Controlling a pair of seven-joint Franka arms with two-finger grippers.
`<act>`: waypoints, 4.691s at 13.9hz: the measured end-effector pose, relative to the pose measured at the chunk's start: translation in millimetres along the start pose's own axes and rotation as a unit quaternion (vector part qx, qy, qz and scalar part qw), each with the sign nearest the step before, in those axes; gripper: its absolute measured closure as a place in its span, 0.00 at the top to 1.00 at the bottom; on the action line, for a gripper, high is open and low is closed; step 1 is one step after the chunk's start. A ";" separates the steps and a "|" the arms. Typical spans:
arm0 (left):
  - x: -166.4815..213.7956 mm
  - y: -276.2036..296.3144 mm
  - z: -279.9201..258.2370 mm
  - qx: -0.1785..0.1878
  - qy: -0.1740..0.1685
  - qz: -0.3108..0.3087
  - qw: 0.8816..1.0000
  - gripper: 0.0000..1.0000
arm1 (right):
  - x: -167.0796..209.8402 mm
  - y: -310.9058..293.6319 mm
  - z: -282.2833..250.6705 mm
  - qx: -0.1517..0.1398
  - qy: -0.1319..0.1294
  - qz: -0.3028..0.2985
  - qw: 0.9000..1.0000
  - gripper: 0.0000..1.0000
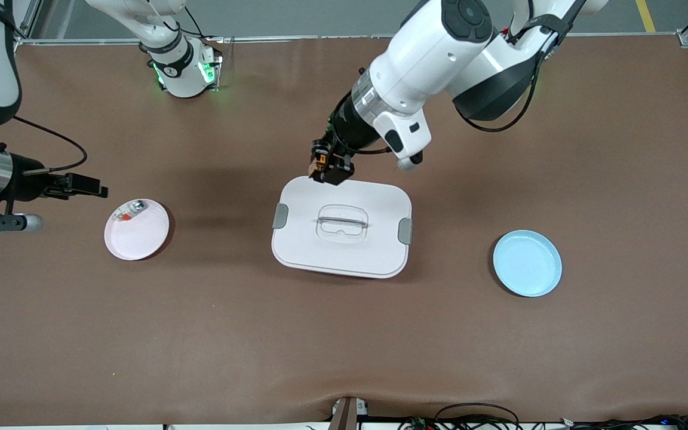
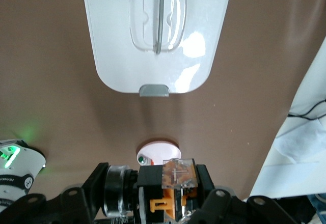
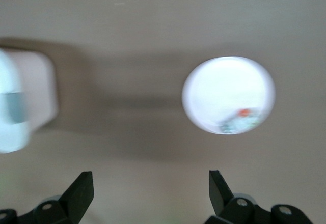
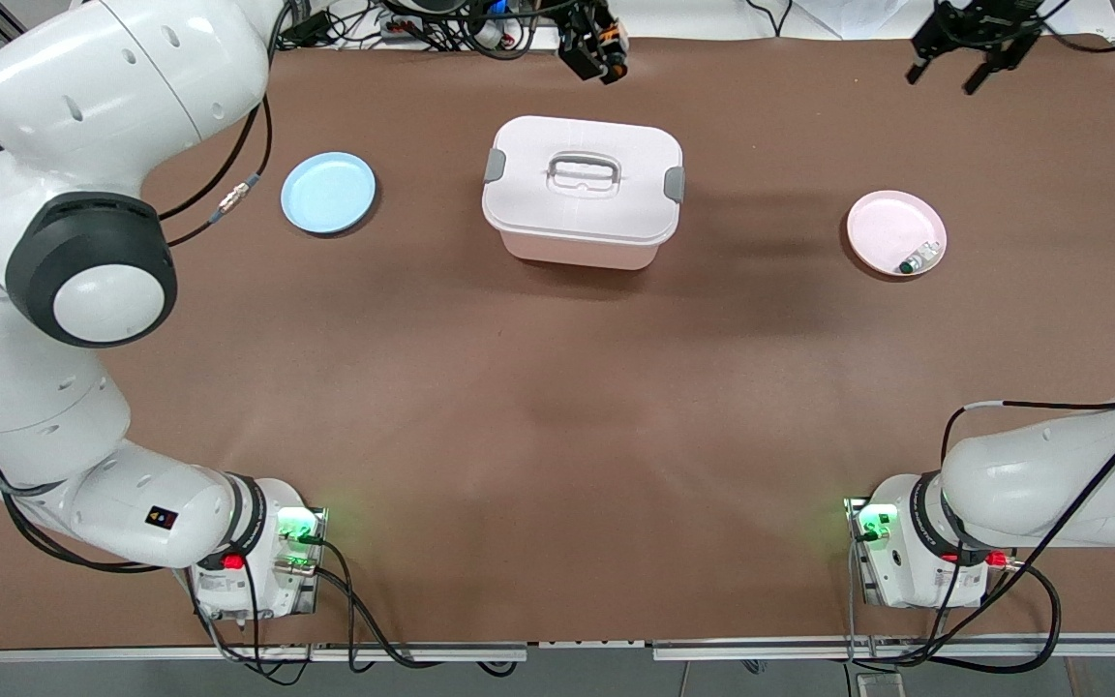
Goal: Transfer orange switch to right arm and place
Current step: 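Carry the switch with the left gripper over the white box, then hold the switch out with the left gripper while the right gripper approaches, then close the right gripper on the orange switch beside the left gripper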
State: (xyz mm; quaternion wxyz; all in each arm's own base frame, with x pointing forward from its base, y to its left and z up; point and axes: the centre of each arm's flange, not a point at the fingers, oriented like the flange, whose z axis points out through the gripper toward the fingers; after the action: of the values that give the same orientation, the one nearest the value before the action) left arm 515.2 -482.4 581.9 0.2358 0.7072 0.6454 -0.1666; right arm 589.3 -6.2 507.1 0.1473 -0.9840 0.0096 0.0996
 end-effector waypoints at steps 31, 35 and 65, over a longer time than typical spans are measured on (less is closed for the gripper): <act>-36.7 -17.1 28.3 -0.007 -0.055 0.014 0.998 0.73 | -42.2 -165.5 -12.3 0.331 0.064 -0.074 0.939 1.00; -36.7 -17.0 28.1 -0.007 -0.055 0.014 0.998 0.73 | -62.3 -196.4 4.5 0.327 0.081 -0.050 0.940 1.00; -35.8 -17.5 30.5 -0.005 -0.053 0.013 0.998 0.73 | -80.3 -289.6 61.4 0.314 0.122 -0.027 0.941 0.67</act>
State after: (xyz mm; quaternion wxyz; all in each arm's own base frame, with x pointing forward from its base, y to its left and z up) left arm 495.9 -528.0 573.8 0.2759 0.7046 0.6233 -0.1974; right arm 512.8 287.9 548.9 0.4493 -0.8922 0.0318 -0.0337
